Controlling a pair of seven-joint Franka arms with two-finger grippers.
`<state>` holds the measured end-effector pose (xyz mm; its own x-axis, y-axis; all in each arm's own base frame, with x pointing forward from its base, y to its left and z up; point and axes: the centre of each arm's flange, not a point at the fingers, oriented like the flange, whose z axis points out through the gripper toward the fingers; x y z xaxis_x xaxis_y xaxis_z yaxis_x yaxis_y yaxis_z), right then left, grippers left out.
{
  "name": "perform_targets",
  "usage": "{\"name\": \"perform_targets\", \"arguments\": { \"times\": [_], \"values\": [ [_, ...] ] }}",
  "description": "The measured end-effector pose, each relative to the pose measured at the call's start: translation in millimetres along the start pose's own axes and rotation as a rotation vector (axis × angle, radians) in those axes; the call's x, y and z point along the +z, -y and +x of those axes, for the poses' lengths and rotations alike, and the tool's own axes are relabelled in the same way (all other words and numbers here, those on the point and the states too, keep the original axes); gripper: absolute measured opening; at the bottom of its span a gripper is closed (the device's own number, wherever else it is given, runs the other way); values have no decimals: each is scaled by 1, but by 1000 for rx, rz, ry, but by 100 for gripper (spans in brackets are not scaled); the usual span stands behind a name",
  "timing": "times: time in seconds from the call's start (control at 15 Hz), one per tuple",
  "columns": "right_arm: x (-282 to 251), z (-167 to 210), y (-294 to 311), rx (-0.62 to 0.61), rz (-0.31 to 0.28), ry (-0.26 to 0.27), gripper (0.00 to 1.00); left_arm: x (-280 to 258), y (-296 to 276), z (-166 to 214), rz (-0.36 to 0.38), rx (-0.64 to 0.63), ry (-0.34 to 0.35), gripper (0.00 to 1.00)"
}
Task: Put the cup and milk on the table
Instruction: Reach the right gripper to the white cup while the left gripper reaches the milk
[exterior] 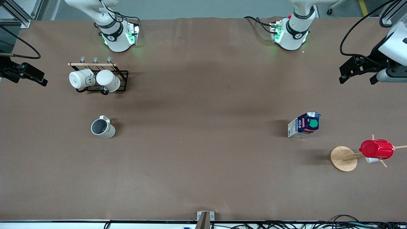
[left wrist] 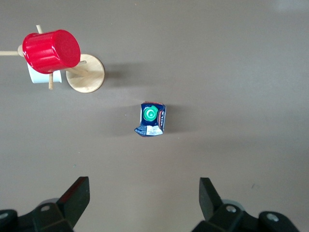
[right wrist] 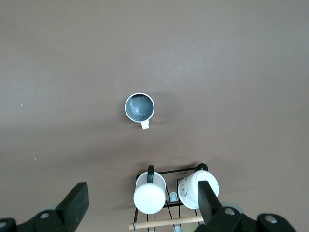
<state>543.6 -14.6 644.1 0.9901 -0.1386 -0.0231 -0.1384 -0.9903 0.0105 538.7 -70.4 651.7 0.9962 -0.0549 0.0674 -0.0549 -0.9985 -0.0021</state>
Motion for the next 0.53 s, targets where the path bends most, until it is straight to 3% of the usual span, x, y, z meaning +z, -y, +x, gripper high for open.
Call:
{"name": "perform_targets", "arguments": {
  "times": [0.33,0.53],
  "values": [
    [0,0,0,0,0,2,100,12,7,1,1,22,47,100],
    [1,0,0,-2,-1,7,100,61,11,20,-8,30,75,100]
  ]
}}
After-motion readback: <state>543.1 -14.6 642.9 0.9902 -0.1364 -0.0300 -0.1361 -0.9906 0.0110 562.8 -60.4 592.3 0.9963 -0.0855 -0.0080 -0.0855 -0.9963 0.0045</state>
